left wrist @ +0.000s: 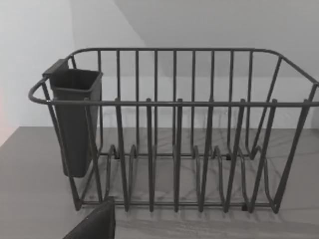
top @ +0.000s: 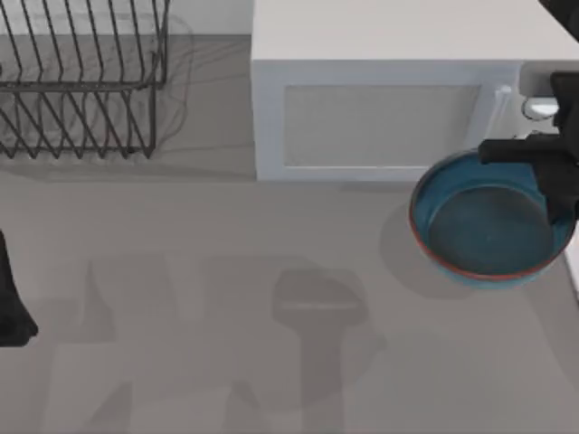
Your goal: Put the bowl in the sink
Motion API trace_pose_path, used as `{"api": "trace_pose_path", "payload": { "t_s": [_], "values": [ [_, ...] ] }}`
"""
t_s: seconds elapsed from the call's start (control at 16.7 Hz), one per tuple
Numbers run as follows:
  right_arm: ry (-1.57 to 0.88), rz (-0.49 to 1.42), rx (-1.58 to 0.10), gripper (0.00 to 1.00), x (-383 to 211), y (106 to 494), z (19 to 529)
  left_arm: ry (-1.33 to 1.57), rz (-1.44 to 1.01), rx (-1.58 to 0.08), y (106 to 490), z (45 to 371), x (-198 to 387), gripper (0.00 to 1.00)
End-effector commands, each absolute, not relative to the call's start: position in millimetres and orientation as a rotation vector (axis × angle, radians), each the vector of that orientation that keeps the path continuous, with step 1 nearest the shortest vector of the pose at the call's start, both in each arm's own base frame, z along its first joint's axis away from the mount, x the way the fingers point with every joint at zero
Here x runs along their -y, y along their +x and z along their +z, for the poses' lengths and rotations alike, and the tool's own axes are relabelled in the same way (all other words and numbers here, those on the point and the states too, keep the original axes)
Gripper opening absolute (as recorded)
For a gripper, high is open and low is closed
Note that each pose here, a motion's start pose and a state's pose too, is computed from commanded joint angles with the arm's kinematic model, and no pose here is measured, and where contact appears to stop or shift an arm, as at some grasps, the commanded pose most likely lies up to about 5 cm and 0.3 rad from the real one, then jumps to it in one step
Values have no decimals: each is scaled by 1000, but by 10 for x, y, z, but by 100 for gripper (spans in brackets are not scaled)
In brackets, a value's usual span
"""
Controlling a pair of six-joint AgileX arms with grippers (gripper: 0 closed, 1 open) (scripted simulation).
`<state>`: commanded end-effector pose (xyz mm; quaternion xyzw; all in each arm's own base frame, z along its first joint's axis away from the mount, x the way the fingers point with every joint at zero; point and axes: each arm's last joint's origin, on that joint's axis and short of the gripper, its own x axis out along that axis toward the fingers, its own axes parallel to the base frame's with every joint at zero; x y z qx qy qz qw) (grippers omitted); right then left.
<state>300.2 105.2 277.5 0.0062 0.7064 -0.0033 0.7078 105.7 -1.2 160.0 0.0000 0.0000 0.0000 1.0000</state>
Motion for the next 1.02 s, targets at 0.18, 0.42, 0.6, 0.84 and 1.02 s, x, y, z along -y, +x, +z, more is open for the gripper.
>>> {"api": "trace_pose_path", "payload": {
  "t_s": [0.18,0.42,0.6,0.84,1.02],
  "values": [
    [92,-15,-1533,0,-829,3008,2696,0,0,0,1057,1600,12,100],
    [266,-61,-1426,0,-256,3033,2357,0,0,0,1057,1600,12,100],
    [380,-92,-1270,0,218,3023,2007,0,0,0,1057,1600,12,100],
    [424,-90,-925,0,742,2991,1688,0,0,0,1057,1600,12,100],
    [354,-57,-619,0,1000,2961,1679,0,0,0,1057,1600,12,100]
  ]
}}
